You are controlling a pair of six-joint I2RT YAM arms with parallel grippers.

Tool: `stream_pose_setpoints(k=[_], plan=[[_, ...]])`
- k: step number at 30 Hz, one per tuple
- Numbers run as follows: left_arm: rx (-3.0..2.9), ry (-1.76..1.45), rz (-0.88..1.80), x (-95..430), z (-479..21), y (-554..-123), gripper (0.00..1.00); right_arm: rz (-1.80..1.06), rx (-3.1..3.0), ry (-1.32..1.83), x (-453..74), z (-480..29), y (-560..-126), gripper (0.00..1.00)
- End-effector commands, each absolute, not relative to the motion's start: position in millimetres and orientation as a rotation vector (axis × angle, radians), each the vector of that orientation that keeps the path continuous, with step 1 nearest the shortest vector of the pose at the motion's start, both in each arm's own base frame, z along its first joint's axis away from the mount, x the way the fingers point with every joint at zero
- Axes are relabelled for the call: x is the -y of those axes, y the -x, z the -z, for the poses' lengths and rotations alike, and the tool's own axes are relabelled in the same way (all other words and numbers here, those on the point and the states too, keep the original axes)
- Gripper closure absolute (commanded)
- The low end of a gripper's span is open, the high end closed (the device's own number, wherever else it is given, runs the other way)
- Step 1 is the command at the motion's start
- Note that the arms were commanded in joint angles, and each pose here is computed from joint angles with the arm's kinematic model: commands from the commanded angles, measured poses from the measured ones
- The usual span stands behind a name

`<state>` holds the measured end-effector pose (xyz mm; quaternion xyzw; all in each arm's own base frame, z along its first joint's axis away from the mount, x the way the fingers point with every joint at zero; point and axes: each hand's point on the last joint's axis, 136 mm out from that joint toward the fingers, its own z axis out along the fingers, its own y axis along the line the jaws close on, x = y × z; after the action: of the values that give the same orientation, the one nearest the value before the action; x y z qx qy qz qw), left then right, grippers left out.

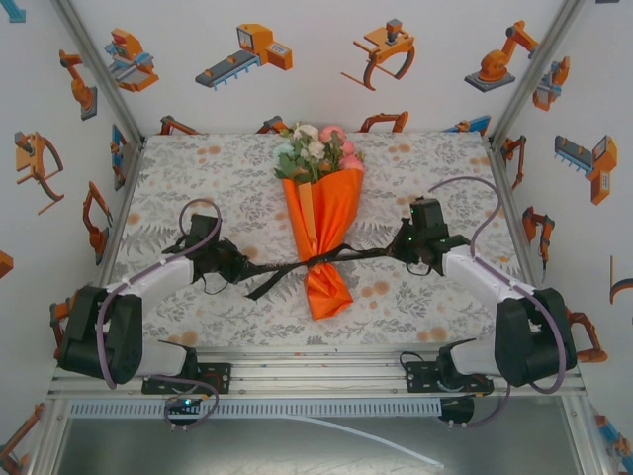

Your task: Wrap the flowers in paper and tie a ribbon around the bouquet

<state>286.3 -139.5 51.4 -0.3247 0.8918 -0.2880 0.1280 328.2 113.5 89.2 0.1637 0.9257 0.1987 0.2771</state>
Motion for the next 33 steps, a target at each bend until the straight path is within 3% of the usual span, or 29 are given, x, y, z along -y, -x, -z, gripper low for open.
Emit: stream_pose_setpoints(k=[1,4,7,9,11,14,16,21,25,29,33], plan=[[-2.593,0.995,0.631,105,-39,-280,1.0,-0.132,-2.445,-0.654,-34,-75,-319,1.0],[-2.588,0.992,0.653,107,-39,-281,1.0,-0.18,-2.439,-0.616,-40,-79,-321,1.0],[-2.56,0.953,0.745,118,-44,-290,1.0,-0.419,-2.401,-0.449,-75,-97,-334,1.0],[-2.544,0.916,0.794,125,-50,-295,0.93,-0.543,-2.361,-0.364,-94,-113,-340,0.97],[-2.521,0.878,0.825,130,-58,-301,0.8,-0.613,-2.34,-0.306,-105,-126,-342,0.74],[-2.496,0.839,0.81,129,-68,-305,0.63,-0.665,-2.325,-0.216,-119,-138,-343,0.56],[-2.494,0.806,0.762,125,-74,-306,0.54,-0.723,-2.319,-0.048,-147,-146,-340,0.34],[-2.502,0.754,0.642,112,-80,-307,0.47,-0.757,-2.367,0.352,-213,-136,-320,0.34],[-2.489,0.713,0.615,110,-85,-311,0.44,-0.836,-2.434,0.481,-249,-119,-310,0.37],[-2.437,0.621,0.554,104,-109,-319,0.41,-0.783,-2.359,0.431,-245,-138,-322,0.36],[-2.328,0.479,0.35,79,-148,-329,0.4,-0.513,-2.203,0.315,-199,-176,-344,0.29]])
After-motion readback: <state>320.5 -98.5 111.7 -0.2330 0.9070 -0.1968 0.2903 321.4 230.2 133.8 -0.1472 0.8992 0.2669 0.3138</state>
